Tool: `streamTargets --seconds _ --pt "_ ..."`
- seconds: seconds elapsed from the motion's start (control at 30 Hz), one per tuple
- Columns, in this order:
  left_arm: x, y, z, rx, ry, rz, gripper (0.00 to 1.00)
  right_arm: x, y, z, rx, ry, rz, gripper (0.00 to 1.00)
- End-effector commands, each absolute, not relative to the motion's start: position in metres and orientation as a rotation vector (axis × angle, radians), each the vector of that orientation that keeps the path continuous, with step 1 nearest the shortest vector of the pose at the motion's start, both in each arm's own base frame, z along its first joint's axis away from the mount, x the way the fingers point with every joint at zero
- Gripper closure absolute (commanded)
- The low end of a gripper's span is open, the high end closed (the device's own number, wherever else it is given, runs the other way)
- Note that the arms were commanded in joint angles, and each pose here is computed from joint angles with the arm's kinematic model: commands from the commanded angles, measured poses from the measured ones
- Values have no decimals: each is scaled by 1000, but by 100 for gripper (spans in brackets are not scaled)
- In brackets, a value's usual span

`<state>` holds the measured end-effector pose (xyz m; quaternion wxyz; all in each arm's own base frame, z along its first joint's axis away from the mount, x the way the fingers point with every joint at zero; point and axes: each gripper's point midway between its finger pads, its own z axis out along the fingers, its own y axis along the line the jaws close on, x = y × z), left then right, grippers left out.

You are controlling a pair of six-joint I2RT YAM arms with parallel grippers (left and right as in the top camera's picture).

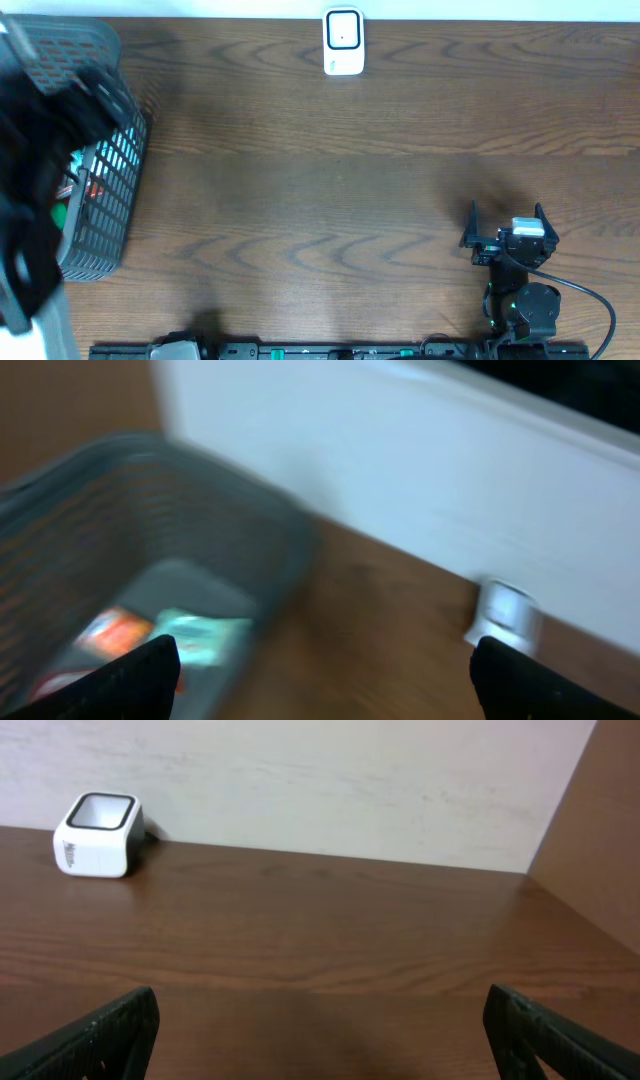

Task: Scan the item barcode
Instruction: 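Reach the left gripper into the basket toward the green-capped bottle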

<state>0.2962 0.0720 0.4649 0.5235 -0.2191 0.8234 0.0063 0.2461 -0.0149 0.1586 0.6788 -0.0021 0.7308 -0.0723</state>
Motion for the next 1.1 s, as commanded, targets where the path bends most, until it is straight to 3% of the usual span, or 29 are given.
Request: streamTargets --seconds 0.0,0.17,0.4,1.07 --pt "297 141 454 -893 1917 154 7 246 -14 158 -20 1645 -170 1" --pt "270 213 393 -1372 1924 214 7 246 -14 158 -20 1645 -170 1" --pt "241 254 331 -1711 1995 270 7 246 -14 158 -20 1645 -170 1" --pt "247 265 206 -1903 2289 273 7 246 -14 158 -20 1645 -170 1"
